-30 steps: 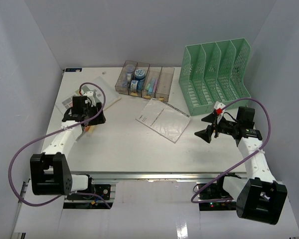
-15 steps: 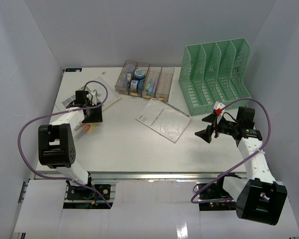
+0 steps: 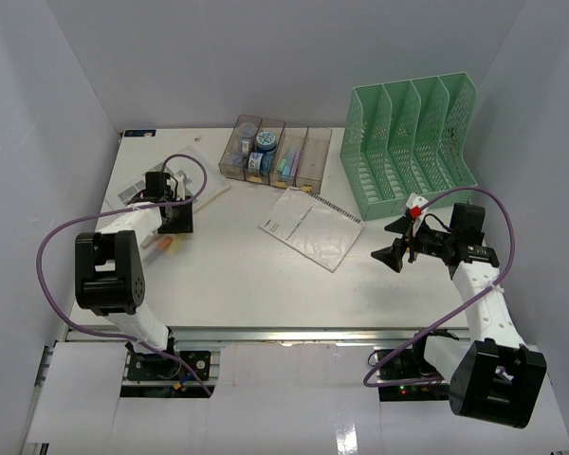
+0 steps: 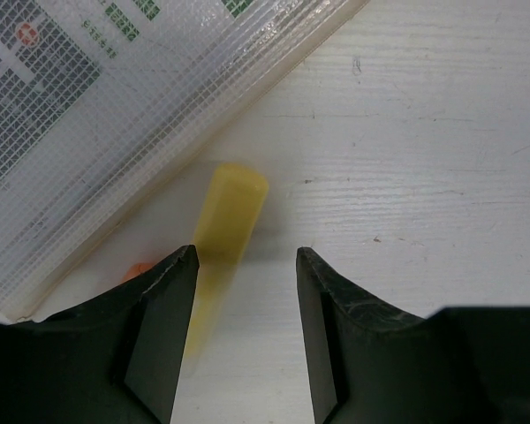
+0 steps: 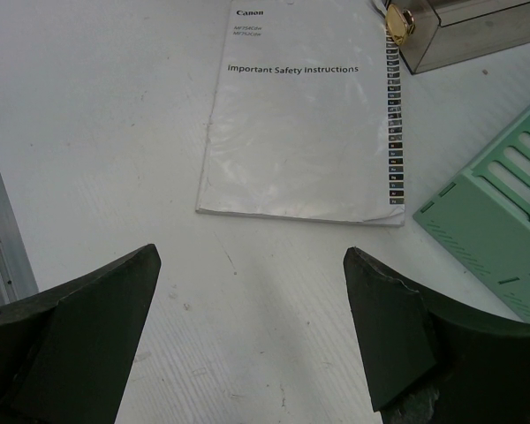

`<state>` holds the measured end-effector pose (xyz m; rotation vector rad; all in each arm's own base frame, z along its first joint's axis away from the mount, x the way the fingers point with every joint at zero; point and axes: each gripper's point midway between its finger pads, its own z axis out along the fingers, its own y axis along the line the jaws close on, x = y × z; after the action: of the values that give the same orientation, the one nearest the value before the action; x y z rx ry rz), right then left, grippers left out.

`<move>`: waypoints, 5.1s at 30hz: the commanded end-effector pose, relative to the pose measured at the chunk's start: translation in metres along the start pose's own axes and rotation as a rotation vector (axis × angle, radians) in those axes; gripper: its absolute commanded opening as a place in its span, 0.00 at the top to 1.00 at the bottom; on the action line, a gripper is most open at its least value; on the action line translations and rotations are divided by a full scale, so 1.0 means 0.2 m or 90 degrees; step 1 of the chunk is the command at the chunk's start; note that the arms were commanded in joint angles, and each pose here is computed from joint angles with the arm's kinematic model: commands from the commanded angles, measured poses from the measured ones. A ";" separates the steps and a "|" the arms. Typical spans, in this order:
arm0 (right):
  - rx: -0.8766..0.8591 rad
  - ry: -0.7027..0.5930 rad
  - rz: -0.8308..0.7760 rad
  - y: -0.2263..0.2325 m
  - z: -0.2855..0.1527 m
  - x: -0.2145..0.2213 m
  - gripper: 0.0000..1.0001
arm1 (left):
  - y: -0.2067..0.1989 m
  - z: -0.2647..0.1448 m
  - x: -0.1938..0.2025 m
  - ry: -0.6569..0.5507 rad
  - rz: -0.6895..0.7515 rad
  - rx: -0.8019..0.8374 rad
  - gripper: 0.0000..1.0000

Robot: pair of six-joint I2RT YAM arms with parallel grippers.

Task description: Organize the desk

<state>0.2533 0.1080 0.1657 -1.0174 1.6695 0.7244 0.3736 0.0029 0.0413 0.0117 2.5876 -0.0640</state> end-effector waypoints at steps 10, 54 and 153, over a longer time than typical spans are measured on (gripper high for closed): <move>0.009 -0.009 -0.022 -0.03 -0.02 -0.05 0.09 | 0.01 0.04 0.02 0.021 -0.013 -0.006 0.43; -0.001 -0.007 -0.006 -0.03 0.00 -0.02 0.09 | -1.45 -0.23 -1.16 -0.204 -0.097 0.589 0.79; -0.022 -0.023 -0.013 0.01 -0.01 -0.05 0.09 | 0.28 0.04 0.43 0.105 -0.034 -0.060 0.37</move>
<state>0.2475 0.1125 0.1638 -1.0227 1.6549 0.7894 0.3475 0.0558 0.0202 0.0147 2.5755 0.0180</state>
